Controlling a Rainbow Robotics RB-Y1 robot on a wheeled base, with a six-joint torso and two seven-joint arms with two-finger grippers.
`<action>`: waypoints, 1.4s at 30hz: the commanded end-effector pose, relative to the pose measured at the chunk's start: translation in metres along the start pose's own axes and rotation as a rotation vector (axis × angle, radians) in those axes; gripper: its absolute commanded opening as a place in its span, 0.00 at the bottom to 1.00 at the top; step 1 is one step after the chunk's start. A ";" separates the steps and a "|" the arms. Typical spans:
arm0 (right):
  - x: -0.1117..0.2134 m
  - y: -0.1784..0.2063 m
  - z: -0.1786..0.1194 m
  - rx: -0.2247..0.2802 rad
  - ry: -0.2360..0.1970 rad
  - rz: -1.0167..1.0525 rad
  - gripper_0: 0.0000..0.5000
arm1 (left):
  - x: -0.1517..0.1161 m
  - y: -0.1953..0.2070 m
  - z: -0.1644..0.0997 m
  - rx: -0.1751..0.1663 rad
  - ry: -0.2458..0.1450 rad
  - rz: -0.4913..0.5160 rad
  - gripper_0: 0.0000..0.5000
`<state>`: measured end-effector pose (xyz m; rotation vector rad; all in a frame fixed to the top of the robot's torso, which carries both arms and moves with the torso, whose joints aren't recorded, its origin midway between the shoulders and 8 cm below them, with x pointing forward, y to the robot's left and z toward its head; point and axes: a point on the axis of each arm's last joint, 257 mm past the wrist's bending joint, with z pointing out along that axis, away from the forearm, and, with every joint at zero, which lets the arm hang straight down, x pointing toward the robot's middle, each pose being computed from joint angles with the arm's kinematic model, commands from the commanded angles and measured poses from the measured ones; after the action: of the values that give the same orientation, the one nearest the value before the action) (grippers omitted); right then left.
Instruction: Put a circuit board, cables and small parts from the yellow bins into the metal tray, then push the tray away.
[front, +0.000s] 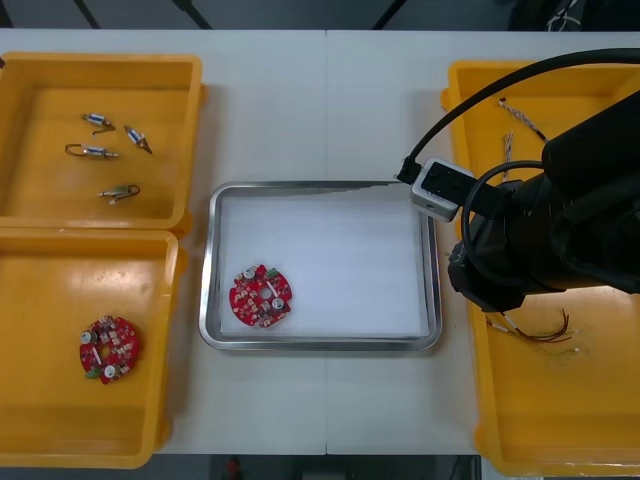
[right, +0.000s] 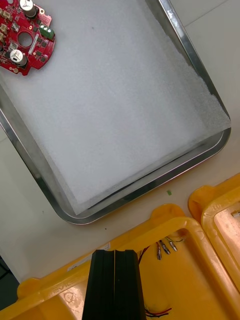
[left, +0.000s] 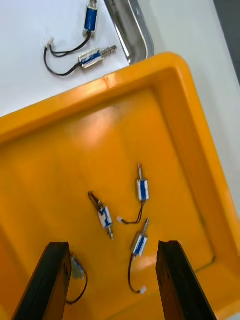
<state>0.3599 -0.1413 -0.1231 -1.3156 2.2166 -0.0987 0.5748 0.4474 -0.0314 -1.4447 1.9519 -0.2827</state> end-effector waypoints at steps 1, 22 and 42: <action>0.002 -0.011 -0.009 0.043 0.008 -0.009 0.12 | -0.009 -0.047 -0.006 0.099 -0.059 0.042 1.00; 0.051 -0.055 -0.028 0.059 0.003 0.259 1.00 | -0.013 -0.084 0.054 0.201 -0.219 0.105 1.00; 0.170 -0.065 -0.033 0.101 0.164 0.517 1.00 | 0.017 -0.080 0.105 0.232 -0.276 0.247 1.00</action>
<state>0.3421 -0.2988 -0.1383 -0.7211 2.5312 -0.0659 0.6841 0.4499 -0.0982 -1.0700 1.8089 -0.1356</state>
